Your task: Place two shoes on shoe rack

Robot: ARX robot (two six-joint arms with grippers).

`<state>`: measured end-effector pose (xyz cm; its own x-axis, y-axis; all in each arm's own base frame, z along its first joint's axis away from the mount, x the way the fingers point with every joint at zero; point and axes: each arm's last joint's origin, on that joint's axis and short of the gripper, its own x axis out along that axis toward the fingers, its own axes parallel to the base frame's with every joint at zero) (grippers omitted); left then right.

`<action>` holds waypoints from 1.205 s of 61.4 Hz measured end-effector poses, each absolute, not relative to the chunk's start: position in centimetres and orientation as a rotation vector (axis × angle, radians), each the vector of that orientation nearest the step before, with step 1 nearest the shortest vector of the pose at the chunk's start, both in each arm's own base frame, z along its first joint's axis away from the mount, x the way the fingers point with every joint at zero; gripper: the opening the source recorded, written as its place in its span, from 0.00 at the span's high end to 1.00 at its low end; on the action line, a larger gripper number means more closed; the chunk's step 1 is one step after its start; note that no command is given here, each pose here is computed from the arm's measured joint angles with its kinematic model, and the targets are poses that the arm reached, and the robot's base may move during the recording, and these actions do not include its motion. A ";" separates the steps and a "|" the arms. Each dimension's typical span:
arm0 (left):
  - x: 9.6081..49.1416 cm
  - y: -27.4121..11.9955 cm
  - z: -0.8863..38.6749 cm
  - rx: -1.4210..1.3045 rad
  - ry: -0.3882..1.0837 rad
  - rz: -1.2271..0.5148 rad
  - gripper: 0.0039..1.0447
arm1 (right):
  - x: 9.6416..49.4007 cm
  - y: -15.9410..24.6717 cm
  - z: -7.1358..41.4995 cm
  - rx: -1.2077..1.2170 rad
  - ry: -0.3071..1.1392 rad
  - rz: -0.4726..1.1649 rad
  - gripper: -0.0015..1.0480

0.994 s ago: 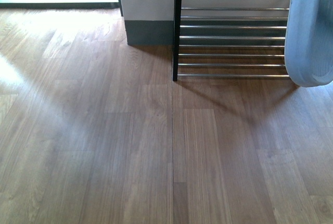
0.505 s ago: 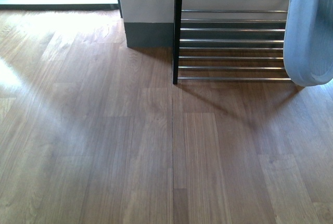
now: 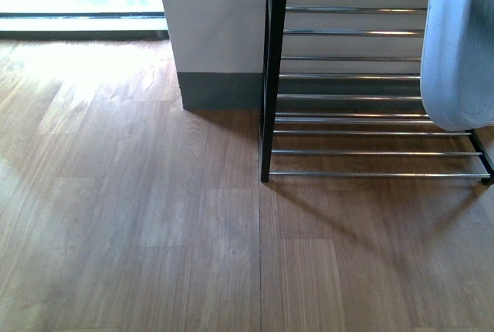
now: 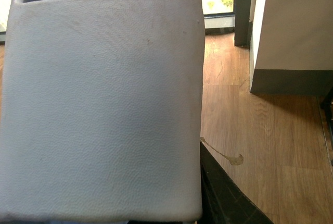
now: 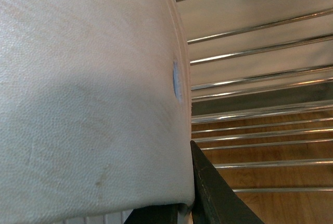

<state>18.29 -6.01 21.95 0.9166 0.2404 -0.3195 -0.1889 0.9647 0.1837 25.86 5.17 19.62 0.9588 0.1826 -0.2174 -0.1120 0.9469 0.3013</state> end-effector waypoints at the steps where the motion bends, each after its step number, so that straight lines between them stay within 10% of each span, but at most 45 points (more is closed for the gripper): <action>1: 18.3 -6.0 21.9 0.151 0.347 0.222 0.98 | 25.9 5.2 19.6 0.291 0.246 0.152 0.98; 74: 18.3 -6.0 21.8 0.153 0.350 0.222 0.98 | 25.9 5.2 19.7 0.288 0.244 0.152 0.98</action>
